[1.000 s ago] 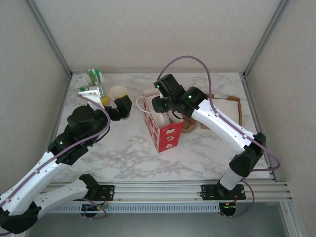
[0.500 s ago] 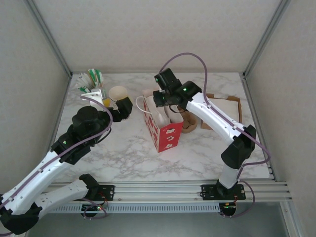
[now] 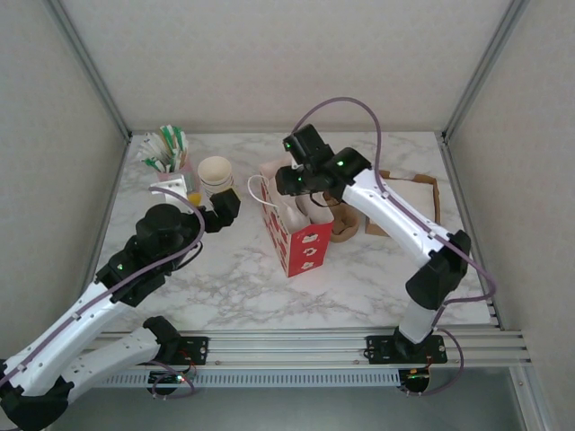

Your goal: Pack the takeout coffee

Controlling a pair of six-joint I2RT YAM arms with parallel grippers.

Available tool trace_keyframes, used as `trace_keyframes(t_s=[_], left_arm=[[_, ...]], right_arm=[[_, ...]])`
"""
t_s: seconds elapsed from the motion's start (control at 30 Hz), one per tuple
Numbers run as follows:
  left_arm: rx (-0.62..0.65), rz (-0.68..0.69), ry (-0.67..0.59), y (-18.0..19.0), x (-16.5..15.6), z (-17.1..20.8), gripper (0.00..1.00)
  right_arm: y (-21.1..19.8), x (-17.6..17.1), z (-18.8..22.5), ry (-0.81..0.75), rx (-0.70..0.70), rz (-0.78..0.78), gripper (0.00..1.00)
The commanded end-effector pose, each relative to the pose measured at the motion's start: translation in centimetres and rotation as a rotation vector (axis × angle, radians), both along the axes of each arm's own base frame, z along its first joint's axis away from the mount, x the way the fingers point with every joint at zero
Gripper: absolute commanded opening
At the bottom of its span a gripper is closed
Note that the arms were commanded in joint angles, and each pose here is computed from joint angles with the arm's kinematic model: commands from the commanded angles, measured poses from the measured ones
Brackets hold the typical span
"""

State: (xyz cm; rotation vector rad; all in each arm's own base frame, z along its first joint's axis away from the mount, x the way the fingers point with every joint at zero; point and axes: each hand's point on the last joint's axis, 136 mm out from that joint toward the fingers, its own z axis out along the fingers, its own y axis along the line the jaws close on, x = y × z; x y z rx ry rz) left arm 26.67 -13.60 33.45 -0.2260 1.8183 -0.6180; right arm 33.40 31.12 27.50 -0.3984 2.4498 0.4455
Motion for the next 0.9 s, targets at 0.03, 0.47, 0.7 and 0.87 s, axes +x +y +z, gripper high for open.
trace_keyframes(t_s=[0.03, 0.47, 0.7, 0.87], left_arm=[[-0.049, 0.0, 0.06, 0.0, -0.3, -2.4, 1.0], [-0.105, -0.074, 0.244, -3.7, 1.1, -9.7, 0.98], [-0.059, -0.064, 0.293, -4.2, 2.6, -11.4, 0.97], [-0.058, -0.059, 0.32, -4.2, 3.7, -12.0, 0.96]], right_arm=[[-2.1, -2.0, 5.4, -0.083, 0.074, -0.005, 0.49], [-14.6, -4.9, 6.4, -0.146, 0.077, -0.288, 0.59], [-19.6, -5.7, 1.0, -0.019, 0.143, -0.402, 0.58], [-18.2, -5.2, -3.6, 0.092, 0.167, -0.357, 0.54]])
